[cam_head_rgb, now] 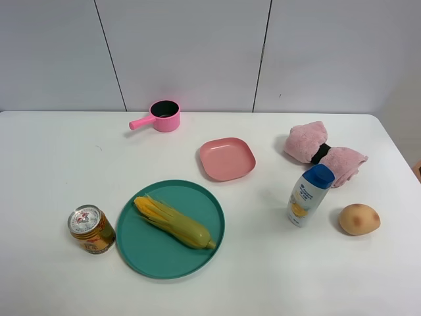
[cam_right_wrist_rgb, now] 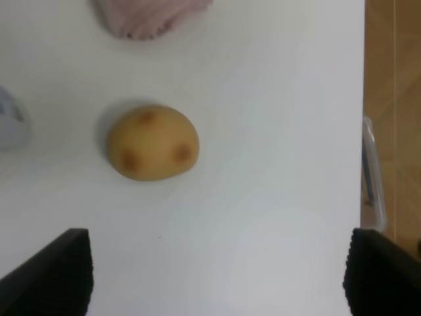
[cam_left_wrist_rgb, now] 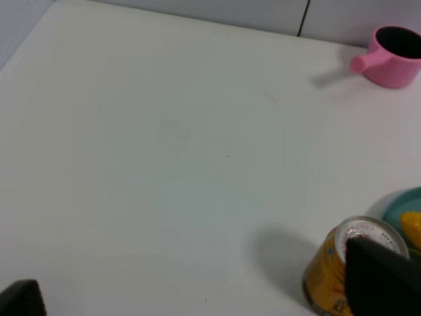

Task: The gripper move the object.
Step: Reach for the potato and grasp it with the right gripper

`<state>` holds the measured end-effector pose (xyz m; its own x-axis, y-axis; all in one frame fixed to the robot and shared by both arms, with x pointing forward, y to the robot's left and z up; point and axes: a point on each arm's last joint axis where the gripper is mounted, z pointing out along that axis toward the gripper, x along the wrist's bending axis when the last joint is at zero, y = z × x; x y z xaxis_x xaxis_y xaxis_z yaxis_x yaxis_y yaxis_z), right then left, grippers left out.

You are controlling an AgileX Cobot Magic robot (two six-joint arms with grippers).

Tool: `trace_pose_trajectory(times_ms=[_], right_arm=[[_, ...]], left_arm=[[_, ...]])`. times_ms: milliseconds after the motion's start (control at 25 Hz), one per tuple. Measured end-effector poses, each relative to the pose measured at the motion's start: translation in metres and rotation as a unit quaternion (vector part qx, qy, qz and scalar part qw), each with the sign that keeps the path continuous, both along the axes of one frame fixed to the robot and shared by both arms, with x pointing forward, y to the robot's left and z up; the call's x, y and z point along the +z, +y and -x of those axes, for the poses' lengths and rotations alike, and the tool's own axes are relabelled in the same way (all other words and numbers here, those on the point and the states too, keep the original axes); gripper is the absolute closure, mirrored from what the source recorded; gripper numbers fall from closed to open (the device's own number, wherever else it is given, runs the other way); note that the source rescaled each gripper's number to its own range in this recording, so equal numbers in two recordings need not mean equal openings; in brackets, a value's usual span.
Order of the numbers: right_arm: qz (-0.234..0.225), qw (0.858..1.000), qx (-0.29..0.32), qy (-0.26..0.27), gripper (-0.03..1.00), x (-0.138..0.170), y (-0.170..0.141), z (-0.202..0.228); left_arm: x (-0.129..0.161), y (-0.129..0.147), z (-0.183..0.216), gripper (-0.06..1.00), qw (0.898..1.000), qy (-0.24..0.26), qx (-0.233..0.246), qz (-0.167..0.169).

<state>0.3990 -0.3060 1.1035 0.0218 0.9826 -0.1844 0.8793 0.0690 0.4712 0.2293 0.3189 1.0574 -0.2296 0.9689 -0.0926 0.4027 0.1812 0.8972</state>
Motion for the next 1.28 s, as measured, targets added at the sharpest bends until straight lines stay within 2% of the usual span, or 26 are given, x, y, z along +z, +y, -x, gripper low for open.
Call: trace_pose_trajectory(times_ms=[400,600,680,920,1280], right_arm=[[0.002,0.998,-0.017,0.057,0.18,-0.034,-0.001,-0.046],[-0.025,0.995,-0.044,0.082,0.04,-0.051,-0.008,-0.06],[-0.027,0.995,-0.048,0.081,0.02,-0.054,-0.011,-0.065],[-0.046,0.994,-0.054,0.08,0.01,-0.069,-0.01,-0.081],[-0.074,0.983,-0.088,0.147,0.01,-0.113,-0.007,-0.104]], left_arm=[[0.0,0.0,0.0,-0.06,1.0,0.0,0.0,0.0],[0.0,0.0,0.0,-0.06,1.0,0.0,0.0,0.0],[0.0,0.0,0.0,-0.06,1.0,0.0,0.0,0.0],[0.0,0.0,0.0,-0.06,1.0,0.0,0.0,0.0],[0.0,0.0,0.0,-0.06,1.0,0.0,0.0,0.0]])
